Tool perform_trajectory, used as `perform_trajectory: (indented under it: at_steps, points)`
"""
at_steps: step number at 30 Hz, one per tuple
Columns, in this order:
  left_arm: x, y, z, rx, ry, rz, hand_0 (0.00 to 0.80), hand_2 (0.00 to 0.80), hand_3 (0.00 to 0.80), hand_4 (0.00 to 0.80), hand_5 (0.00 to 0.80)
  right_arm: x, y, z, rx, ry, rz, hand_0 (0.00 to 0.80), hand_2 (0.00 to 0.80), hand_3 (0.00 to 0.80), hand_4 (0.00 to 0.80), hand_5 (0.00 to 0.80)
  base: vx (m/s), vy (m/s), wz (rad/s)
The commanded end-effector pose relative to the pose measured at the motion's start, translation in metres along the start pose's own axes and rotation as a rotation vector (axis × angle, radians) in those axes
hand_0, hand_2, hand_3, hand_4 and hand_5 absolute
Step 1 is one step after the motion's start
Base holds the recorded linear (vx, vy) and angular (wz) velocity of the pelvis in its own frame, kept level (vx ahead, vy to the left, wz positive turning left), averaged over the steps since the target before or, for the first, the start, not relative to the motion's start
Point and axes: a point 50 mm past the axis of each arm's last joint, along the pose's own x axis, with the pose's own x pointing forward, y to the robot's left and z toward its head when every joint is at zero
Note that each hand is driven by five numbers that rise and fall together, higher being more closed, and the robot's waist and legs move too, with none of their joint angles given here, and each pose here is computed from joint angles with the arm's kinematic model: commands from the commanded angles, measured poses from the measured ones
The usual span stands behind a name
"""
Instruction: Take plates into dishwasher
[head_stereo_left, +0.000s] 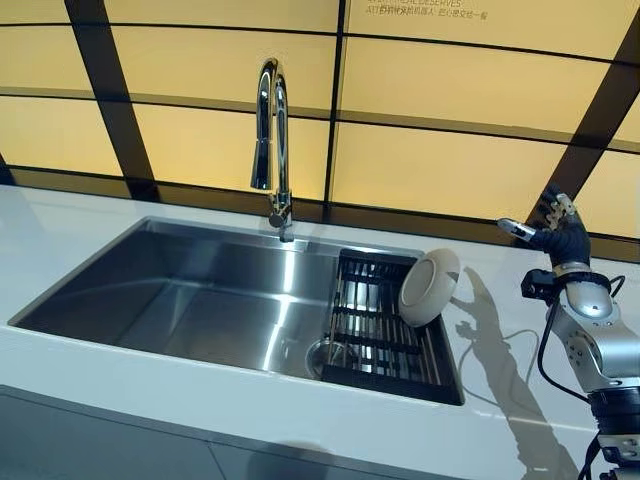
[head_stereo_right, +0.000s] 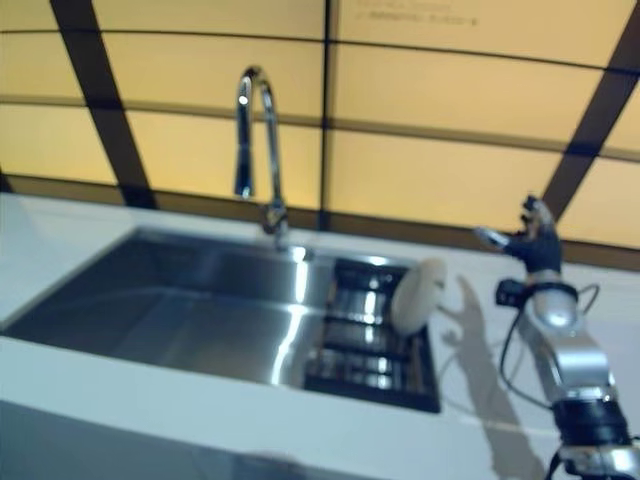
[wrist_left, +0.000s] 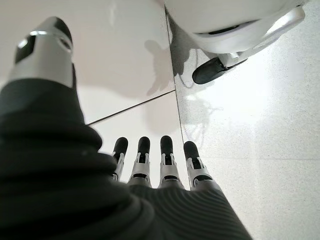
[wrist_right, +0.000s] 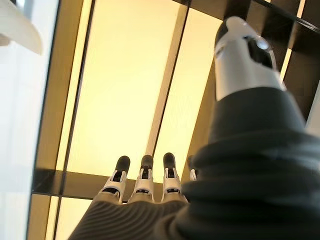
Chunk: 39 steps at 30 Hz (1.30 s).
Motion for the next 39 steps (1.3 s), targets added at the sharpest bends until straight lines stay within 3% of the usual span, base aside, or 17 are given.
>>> perform_trajectory:
  at_steps: [1, 11, 39]
  points:
    - [0.005, 0.014, 0.016, 0.025, -0.024, 0.038, 0.0, 0.0, 0.0, 0.0, 0.0, 0.007, 0.012, 0.003, 0.096, 0.028, 0.08, 0.0, 0.0, 0.0, 0.0, 0.0, 0.0, 0.0, 0.0]
    - [0.006, 0.019, 0.016, 0.033, -0.021, 0.041, 0.0, 0.0, 0.0, 0.0, 0.0, 0.001, 0.03, -0.042, 0.283, 0.29, 0.223, 0.0, 0.0, 0.0, 0.0, 0.0, 0.003, 0.003, 0.0]
    - [0.003, 0.012, 0.009, 0.055, -0.02, 0.017, 0.0, 0.0, 0.0, 0.0, 0.0, 0.004, 0.034, -0.049, 0.391, 0.373, 0.199, 0.0, 0.0, 0.0, 0.0, 0.0, 0.001, 0.0, 0.0]
